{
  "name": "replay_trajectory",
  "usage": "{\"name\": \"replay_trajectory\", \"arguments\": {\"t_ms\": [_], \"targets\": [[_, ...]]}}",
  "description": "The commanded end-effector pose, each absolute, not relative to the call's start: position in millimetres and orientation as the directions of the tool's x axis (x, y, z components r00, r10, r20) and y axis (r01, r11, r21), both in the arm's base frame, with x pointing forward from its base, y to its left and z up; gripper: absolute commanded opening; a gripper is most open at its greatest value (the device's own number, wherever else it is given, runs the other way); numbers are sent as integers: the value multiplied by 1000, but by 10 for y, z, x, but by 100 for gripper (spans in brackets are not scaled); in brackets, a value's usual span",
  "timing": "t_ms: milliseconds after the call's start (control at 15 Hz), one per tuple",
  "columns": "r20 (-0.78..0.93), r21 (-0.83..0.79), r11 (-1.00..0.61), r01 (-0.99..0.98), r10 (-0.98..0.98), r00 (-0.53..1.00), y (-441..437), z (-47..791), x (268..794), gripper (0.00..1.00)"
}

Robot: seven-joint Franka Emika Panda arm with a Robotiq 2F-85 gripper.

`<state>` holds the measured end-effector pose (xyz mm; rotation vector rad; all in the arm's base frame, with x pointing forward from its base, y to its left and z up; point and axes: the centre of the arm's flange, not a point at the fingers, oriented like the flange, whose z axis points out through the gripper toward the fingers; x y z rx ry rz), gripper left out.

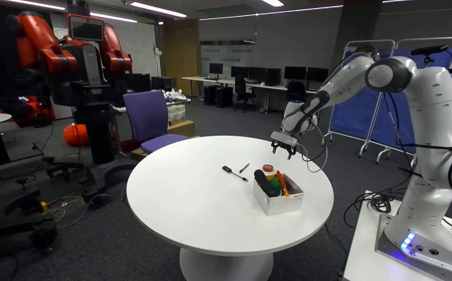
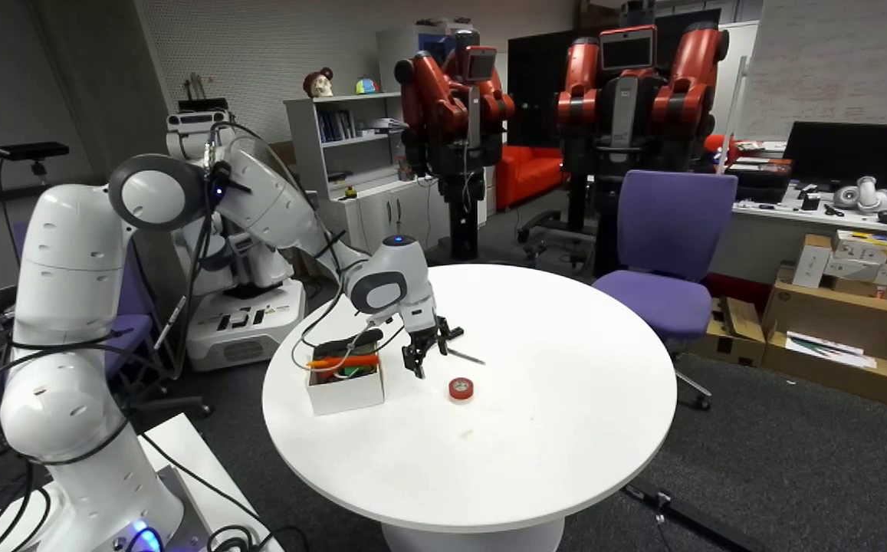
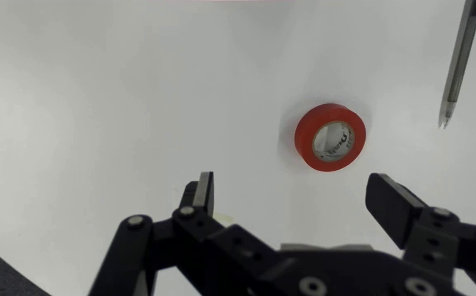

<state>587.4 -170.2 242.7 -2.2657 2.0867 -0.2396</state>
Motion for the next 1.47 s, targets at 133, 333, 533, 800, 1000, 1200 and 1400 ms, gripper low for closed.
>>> {"name": "replay_trajectory", "arguments": {"t_ms": [133,333,533,800,1000,1200,1400], "targets": [[49,-121,35,-992,-998,-41,-1841,2068,6205,100],[25,-83,64,-994,-997,-67,-1842,1892,6310,100],[18,-55,79,-995,-997,-80,-1822,1755,6373,100],[18,-8,95,-995,-995,-95,-1811,1598,6451,100],[22,9,95,-995,-995,-95,-1791,1505,6482,100],[25,14,94,-995,-995,-93,-1774,1453,6498,96],[25,17,90,-996,-996,-89,-1770,1444,6520,69]]}}
